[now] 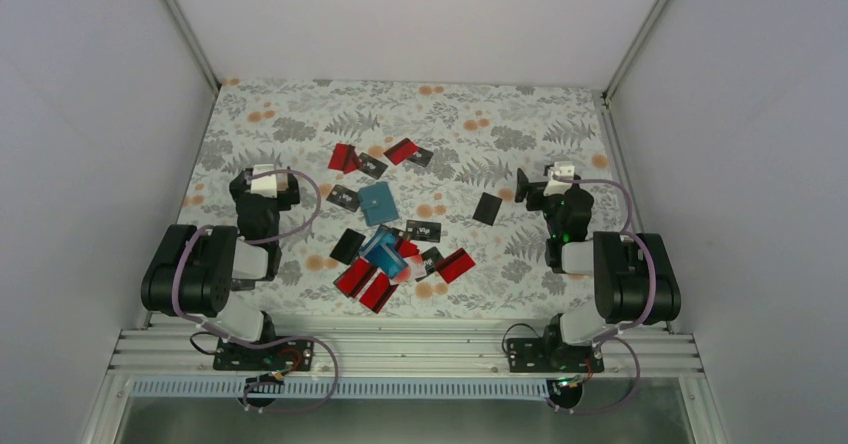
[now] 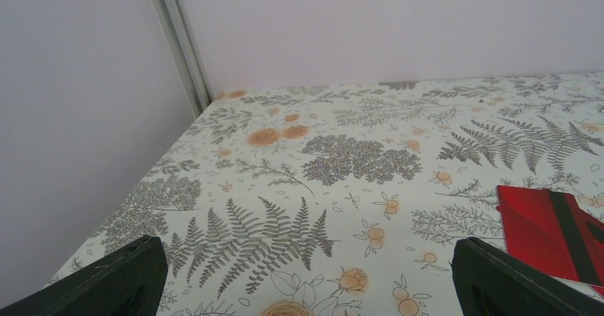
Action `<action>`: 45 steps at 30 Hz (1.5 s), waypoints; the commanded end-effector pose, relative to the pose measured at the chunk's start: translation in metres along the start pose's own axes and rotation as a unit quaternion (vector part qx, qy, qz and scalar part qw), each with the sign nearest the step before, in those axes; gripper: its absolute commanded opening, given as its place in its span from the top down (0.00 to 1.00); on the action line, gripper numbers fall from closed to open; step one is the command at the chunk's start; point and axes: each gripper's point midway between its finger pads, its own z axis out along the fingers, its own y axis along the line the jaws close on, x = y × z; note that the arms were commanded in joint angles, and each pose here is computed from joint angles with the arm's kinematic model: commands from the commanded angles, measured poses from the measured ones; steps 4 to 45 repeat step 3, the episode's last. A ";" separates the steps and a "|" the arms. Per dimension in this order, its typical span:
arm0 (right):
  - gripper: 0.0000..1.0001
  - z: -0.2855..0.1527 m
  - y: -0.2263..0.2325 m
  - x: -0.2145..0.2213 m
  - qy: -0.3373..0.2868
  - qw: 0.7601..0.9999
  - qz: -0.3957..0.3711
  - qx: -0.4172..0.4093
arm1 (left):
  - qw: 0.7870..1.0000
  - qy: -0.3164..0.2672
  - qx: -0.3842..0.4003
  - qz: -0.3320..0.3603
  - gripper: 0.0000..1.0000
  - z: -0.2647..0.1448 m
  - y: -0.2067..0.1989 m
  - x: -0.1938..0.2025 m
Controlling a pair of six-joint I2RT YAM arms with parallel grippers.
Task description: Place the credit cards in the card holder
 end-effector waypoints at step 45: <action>0.00 -0.002 -0.001 -0.017 -0.034 0.999 -0.006 0.001 | 1.000 -0.027 0.006 -0.012 0.00 0.000 -0.001 -0.013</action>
